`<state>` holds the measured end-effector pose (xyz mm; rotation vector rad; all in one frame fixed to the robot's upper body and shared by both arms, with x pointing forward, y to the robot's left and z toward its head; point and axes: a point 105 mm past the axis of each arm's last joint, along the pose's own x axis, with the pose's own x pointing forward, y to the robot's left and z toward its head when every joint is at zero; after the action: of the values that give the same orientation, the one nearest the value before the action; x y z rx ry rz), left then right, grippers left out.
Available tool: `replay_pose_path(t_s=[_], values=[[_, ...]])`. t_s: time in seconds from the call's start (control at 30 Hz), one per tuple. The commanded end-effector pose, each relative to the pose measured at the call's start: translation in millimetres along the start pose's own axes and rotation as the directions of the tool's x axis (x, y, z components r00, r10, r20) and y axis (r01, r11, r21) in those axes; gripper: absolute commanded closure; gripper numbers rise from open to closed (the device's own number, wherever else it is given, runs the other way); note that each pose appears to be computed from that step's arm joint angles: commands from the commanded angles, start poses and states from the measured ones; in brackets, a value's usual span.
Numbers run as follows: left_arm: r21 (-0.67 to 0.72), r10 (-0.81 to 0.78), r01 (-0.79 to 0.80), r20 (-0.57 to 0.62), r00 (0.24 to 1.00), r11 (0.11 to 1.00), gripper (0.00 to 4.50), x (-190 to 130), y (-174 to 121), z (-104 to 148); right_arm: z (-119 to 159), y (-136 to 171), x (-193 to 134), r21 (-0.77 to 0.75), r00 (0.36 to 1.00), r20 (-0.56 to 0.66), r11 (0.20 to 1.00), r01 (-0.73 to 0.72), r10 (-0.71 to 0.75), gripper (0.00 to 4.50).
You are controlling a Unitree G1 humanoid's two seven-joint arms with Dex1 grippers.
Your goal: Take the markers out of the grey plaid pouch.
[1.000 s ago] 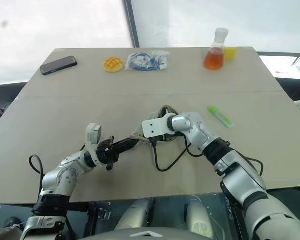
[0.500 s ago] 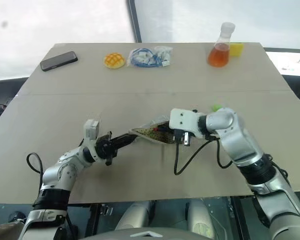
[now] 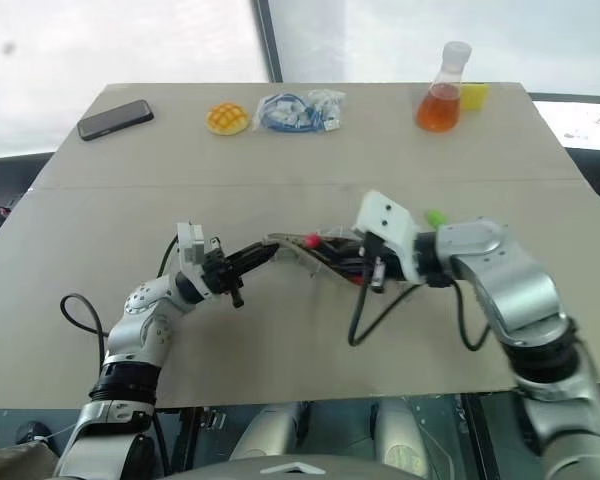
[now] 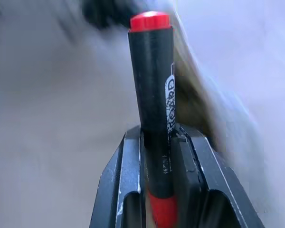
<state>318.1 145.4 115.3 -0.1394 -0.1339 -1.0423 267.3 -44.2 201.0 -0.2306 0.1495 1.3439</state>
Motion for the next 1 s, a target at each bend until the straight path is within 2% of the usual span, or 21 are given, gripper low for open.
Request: replay_pose_path(t_s=[0.03, 0.17, 0.23, 0.27, 0.33, 0.37, 0.5, 0.6, 0.8, 0.93, 1.0], values=[[0.115, 0.071, -0.072, 0.006, 0.997, 0.991, 4.50, -5.5, 10.9, 17.4, 53.3, -28.6, -36.5, 0.021, 0.952, 0.241, 0.982, 0.189, -0.188, 4.09], [0.188, 0.148, -0.144, -0.008, 0.989, 0.972, 4.50, -21.0, 21.7, 23.7, 77.2, -50.1, -80.5, 0.124, 0.859, 0.356, 0.930, 0.346, -0.367, 4.09], [0.240, 0.188, -0.180, -0.010, 0.982, 0.954, 4.50, -28.7, 26.3, 27.4, 69.6, -63.8, -100.6, 0.171, 0.820, 0.304, 0.874, 0.455, -0.486, 4.09], [0.262, 0.209, -0.201, -0.005, 0.978, 0.944, 4.50, -31.9, 28.6, 29.7, 58.7, -71.3, -108.9, 0.173, 0.802, 0.238, 0.837, 0.519, -0.547, 4.09], [0.295, 0.266, -0.258, 0.013, 0.964, 0.920, 4.50, -37.1, 33.6, 35.1, 19.8, -86.4, -123.0, 0.165, 0.759, 0.035, 0.753, 0.637, -0.650, 4.09], [0.311, 0.288, -0.281, 0.023, 0.957, 0.908, 4.50, -38.4, 34.9, 37.8, -3.4, -90.5, -129.0, 0.147, 0.736, -0.072, 0.723, 0.675, -0.673, 4.09], [0.340, 0.337, -0.332, 0.044, 0.940, 0.880, 4.50, -40.3, 36.6, 42.6, -71.1, -94.7, -148.5, 0.119, 0.647, -0.328, 0.649, 0.751, -0.688, 4.09], [0.350, 0.385, -0.377, 0.049, 0.921, 0.857, 4.50, -46.1, 41.7, 43.0, -107.5, -80.4, -156.9, 0.103, 0.634, -0.448, 0.668, 0.737, -0.630, 4.09], [0.380, 0.412, -0.392, 0.031, 0.911, 0.838, 4.50, -53.7, 44.9, 38.9, -136.9, -73.3, -145.6, 0.034, 0.630, -0.542, 0.734, 0.678, -0.556, 4.09], [0.454, 0.447, -0.414, 0.037, 0.894, 0.789, 4.50, -62.8, 54.5, 46.4, -141.4, -76.3, -135.7, -0.013, 0.643, -0.535, 0.766, 0.643, -0.548, 2.30], [0.502, 0.461, -0.410, 0.025, 0.887, 0.762, 4.50, -73.0, 61.9, 51.8, -134.0, -81.3, -132.6, -0.048, 0.649, -0.479, 0.756, 0.653, -0.591, 1.43]])
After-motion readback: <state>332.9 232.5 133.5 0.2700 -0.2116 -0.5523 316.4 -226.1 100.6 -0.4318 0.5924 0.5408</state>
